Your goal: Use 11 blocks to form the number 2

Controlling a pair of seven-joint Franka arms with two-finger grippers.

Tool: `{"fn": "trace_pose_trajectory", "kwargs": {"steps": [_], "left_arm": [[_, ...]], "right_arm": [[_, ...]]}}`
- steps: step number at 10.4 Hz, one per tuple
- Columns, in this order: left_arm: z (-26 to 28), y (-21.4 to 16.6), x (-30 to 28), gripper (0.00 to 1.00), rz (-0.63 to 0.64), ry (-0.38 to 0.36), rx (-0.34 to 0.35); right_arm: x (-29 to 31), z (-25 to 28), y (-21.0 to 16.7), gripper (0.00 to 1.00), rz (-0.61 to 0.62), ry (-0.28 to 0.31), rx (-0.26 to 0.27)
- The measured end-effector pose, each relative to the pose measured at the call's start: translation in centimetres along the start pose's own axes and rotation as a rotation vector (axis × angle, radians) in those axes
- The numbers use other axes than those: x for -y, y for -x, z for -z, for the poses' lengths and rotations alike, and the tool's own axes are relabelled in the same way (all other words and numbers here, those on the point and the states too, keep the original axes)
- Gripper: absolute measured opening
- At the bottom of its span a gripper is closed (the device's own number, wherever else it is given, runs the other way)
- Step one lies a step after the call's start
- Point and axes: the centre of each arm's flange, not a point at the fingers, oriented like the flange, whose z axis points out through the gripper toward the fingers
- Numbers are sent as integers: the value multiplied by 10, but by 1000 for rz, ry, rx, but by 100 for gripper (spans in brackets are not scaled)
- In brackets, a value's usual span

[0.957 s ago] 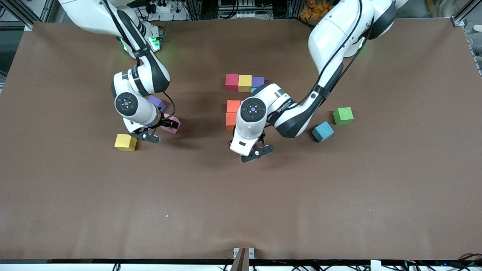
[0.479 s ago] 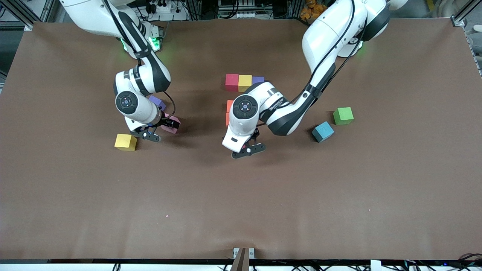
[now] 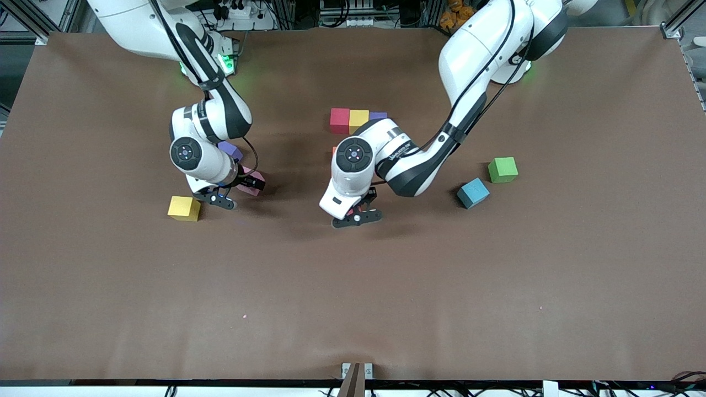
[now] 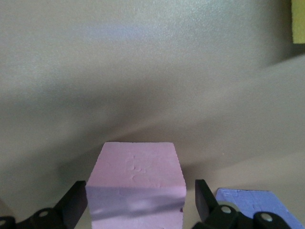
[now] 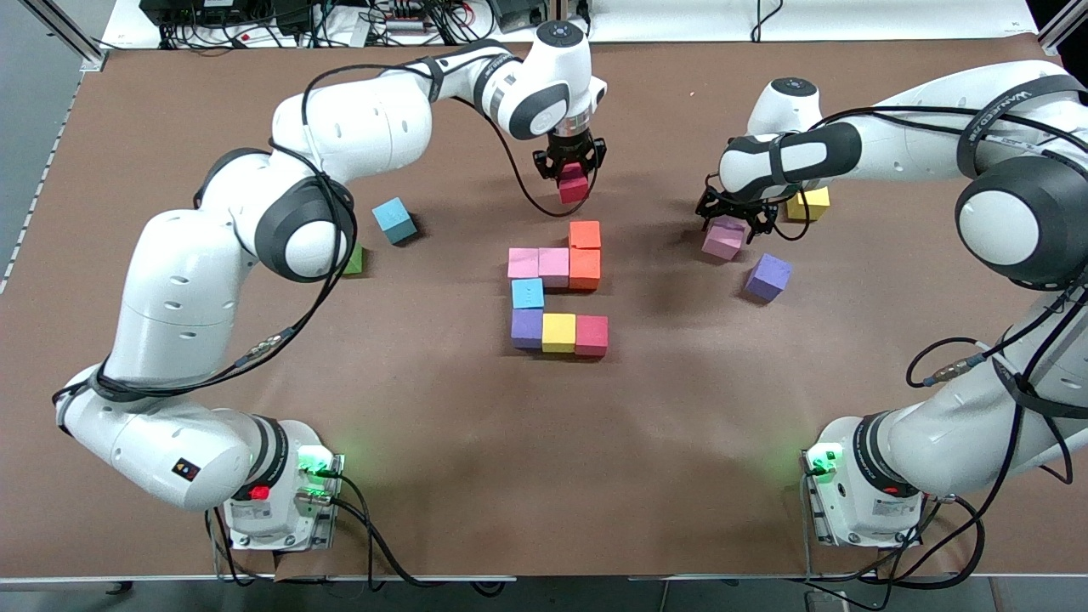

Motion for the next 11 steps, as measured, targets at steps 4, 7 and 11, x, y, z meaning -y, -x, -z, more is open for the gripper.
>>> {"fn": "trace_pose_trajectory", "kwargs": {"steps": [4,7,11], "left_arm": [[-4,6,-4,55,-51,7,23],[-9,8,-4,55,-72,3,27],[-16,18,-9,55,-100,-4,34]], "right_arm": [[0,-1,0,100,16,1,1],[0,-1,0,100,18,1,1],[0,-1,0,93,19,1,1]]}}
